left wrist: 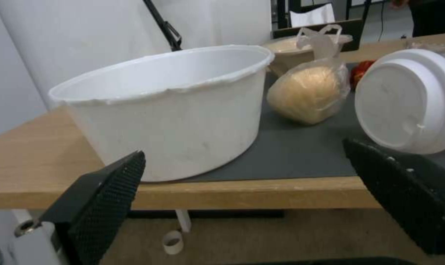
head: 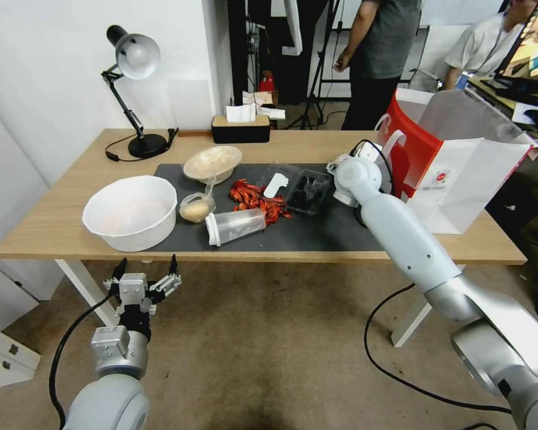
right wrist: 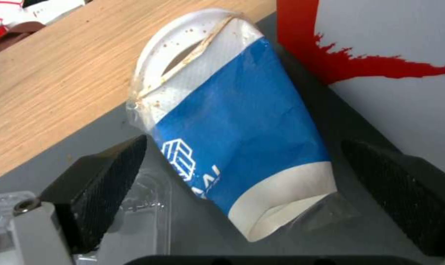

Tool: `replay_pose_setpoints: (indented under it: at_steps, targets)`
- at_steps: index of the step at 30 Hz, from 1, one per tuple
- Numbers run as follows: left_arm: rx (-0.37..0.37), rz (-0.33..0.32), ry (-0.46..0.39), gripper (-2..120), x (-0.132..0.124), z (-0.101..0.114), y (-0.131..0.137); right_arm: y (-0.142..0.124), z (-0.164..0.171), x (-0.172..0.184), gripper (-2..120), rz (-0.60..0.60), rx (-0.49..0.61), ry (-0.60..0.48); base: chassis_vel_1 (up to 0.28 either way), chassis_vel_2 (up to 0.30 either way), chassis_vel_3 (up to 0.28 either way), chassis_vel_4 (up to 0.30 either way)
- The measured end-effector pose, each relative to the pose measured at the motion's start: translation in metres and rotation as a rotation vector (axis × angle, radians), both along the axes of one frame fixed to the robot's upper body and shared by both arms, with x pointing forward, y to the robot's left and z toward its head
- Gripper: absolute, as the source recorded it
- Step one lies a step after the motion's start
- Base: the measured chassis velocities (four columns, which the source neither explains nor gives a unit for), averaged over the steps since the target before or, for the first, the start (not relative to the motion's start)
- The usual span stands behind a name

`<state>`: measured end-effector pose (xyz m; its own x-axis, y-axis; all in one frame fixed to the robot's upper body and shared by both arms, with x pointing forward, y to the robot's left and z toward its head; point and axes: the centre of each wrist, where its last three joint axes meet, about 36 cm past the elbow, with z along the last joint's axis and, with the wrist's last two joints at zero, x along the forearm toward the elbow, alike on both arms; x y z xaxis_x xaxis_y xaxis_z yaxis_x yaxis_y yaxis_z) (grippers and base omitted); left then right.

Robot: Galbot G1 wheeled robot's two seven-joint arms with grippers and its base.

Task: Pick up the trash from the table and place it into the takeout bag.

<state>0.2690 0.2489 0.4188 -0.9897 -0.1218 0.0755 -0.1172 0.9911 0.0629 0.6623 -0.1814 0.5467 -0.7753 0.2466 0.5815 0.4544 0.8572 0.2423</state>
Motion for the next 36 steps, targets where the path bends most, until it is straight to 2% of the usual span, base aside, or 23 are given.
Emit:
replay_pose_setpoints:
  at_steps: [13, 20, 36]
  targets:
    - [-0.002, 0.0, 0.0, 100, -0.001, 0.0, -0.001, -0.009, 0.001, 0.005, 100, -0.038, 0.038, 0.01, 0.0, 0.0, 0.0, 0.0]
    - [-0.002, 0.0, -0.001, 100, -0.001, 0.0, -0.001, -0.013, -0.014, 0.0, 100, -0.032, 0.001, 0.023, 0.0, 0.0, 0.0, 0.0]
    - [-0.002, 0.0, -0.002, 100, -0.001, 0.0, -0.001, -0.011, -0.023, 0.0, 100, -0.01, -0.012, 0.039, 0.0, 0.0, 0.0, 0.0]
